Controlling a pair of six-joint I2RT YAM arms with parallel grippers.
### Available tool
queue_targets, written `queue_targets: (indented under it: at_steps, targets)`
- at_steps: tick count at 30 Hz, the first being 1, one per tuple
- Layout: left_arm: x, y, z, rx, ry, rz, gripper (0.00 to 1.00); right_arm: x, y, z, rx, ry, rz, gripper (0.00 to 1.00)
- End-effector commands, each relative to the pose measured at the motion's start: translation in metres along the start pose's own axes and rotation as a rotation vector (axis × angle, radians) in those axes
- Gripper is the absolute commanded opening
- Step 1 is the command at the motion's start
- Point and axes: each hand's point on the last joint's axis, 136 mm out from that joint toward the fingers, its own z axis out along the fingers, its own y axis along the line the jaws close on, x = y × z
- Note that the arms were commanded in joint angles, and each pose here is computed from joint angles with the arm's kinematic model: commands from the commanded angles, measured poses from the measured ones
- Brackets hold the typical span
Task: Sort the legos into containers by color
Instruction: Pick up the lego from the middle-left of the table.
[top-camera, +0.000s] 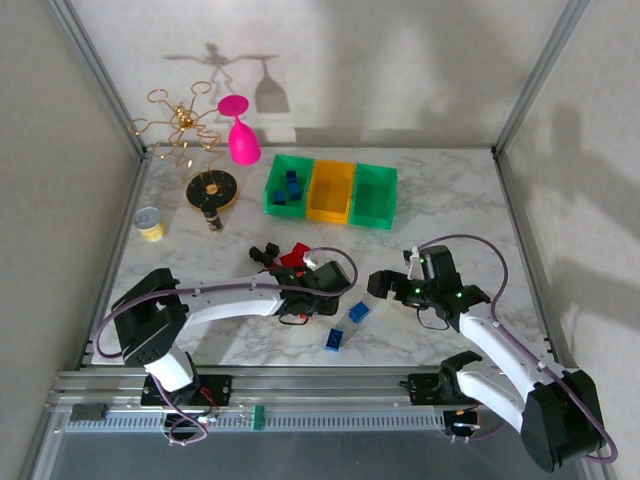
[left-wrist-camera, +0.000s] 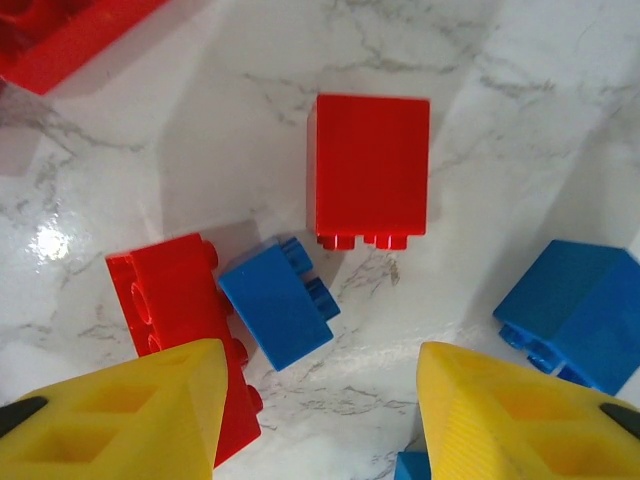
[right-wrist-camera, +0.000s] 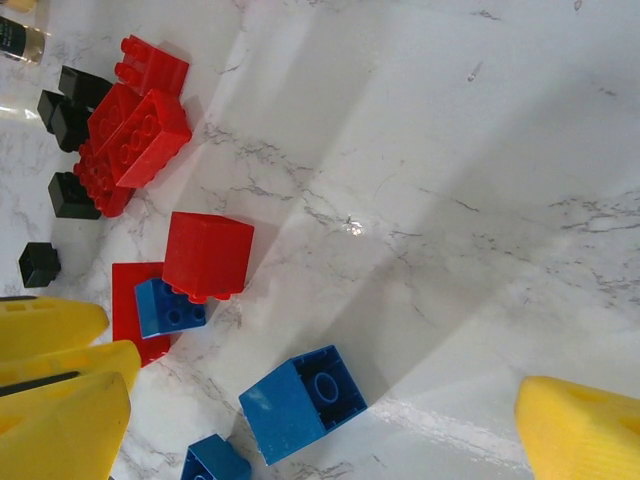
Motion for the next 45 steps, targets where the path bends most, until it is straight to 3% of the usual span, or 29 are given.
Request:
queue_targets:
  at_steps: [1,6,20,31,45]
  targets:
    - [0.008,0.003,0.009,-0.024,0.013,-0.013,0.52,0.007,0.001,0.003,-0.014,0.023,0.013,0.99]
    - [0.010,-0.001,0.017,-0.014,0.021,0.003,0.52,0.008,-0.001,0.003,-0.011,0.021,0.014,0.99]
    - [0.005,0.022,0.040,-0.182,0.006,0.033,0.52,0.005,0.000,0.000,-0.003,0.009,0.003,0.99]
    - [-0.004,0.014,0.053,-0.190,-0.011,0.040,0.41,0.003,0.000,0.000,0.002,0.004,-0.003,0.99]
    - [-0.018,0.011,0.025,-0.146,-0.068,0.016,0.21,-0.003,0.004,0.002,-0.013,-0.008,-0.021,0.99]
